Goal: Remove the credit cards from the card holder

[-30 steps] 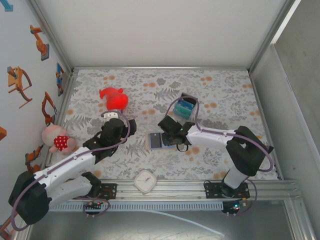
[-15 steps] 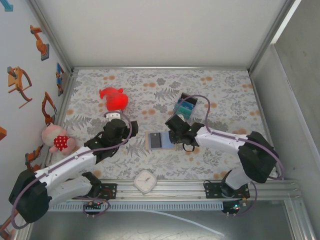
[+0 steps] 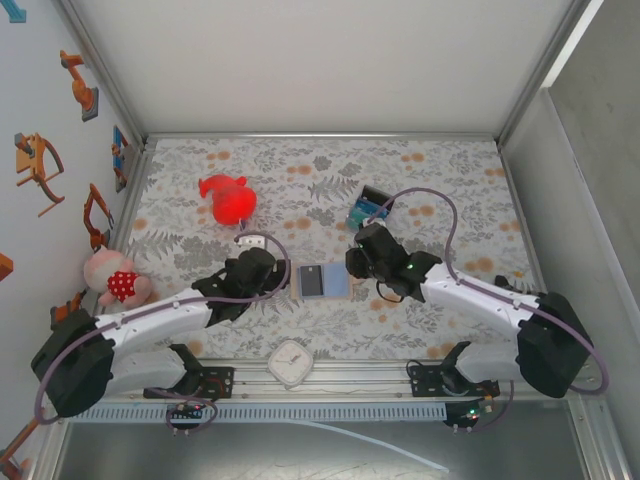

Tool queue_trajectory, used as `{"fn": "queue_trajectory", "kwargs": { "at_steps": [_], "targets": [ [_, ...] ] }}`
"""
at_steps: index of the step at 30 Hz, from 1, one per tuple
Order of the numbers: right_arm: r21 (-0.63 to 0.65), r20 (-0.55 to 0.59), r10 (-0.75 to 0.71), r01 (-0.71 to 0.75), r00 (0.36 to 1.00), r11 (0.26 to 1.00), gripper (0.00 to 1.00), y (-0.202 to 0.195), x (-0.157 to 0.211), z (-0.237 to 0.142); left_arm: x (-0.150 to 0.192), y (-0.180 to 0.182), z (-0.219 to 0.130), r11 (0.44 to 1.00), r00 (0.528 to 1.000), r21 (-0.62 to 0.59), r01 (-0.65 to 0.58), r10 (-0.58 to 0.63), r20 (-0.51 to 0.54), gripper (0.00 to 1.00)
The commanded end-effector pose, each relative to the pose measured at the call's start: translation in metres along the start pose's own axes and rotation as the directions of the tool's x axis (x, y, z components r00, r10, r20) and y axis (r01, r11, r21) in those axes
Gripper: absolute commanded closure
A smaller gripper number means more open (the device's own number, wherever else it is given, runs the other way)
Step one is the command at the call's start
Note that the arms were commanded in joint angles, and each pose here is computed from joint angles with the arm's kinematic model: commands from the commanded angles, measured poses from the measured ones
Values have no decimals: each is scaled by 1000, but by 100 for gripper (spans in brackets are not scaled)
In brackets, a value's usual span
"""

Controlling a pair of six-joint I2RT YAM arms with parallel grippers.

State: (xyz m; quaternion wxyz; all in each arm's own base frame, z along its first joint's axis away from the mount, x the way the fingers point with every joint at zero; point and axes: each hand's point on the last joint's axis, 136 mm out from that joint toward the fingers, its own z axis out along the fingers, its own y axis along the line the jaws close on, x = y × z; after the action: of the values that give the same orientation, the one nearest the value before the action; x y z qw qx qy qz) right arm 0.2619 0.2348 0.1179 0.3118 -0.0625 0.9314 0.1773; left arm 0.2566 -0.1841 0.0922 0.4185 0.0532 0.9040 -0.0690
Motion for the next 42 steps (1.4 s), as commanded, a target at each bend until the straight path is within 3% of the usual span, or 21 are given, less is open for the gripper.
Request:
{"fn": "queue_trajectory", "kwargs": {
  "at_steps": [1,7,14,42],
  "targets": [
    [-85,-44,32,-36,999,996,72,15,1,8,-2,-11,4,1000,1000,0,-6,6,-5,3],
    [-213,-186,70,-109,980,971,78,38,18,34,13,-27,19,999,997,24,-45,46,-58,3],
    [-221,-294,90,-160,952,962,81,42,36,59,26,-37,31,996,991,49,-77,82,-107,3],
    [-281,-387,165,-286,907,916,86,44,50,82,54,-23,42,992,968,-23,-126,118,-223,3]
  ]
}}
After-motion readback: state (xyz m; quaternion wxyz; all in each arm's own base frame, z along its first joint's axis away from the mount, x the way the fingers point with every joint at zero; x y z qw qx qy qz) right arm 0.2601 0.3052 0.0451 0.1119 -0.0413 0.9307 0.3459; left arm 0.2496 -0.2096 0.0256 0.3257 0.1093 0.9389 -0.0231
